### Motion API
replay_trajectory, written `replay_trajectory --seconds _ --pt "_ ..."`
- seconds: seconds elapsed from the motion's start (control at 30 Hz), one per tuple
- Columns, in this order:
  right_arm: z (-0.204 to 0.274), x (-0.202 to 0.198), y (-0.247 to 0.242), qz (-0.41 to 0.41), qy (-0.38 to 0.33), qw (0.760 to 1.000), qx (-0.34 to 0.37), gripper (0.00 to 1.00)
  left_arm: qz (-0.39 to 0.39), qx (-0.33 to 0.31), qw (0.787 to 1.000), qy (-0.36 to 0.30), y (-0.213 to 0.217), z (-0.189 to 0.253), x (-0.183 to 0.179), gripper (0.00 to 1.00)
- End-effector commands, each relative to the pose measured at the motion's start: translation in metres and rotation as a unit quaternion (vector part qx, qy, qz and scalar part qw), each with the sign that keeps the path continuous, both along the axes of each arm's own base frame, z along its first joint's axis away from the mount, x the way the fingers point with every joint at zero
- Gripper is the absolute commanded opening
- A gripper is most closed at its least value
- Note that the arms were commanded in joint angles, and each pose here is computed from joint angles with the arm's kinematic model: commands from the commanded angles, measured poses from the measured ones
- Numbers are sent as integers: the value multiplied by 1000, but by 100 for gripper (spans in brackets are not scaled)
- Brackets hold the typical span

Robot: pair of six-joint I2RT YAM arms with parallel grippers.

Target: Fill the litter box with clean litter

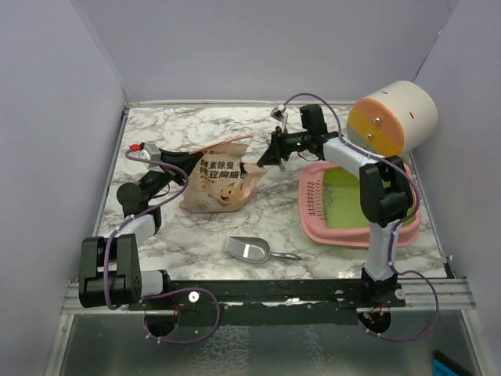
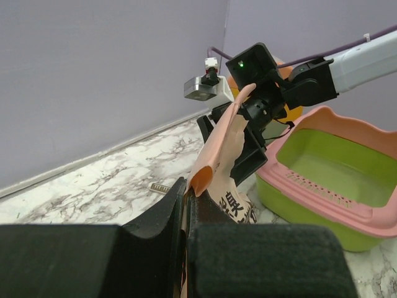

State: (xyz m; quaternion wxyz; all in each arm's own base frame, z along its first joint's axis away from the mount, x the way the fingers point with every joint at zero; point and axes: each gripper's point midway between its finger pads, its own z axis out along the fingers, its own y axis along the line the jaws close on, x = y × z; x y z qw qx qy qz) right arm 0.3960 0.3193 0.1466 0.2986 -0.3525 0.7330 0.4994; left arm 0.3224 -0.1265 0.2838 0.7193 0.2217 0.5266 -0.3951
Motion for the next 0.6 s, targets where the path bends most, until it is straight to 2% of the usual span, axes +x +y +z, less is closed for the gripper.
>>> replay_trajectory --seconds 0.0,0.23,0.37,0.57 --pt "1 4 -9 28 30 997 58 48 12 3 990 -141 1 61 -19 0" --pt "22 -36 -20 137 73 976 152 48 13 3 991 -136 1 56 -16 0" --pt "35 -58 -28 170 57 970 166 47 10 2 991 -133 0 55 -15 0" --pt "42 -64 -30 185 49 968 163 44 8 4 991 -133 0 55 -14 0"
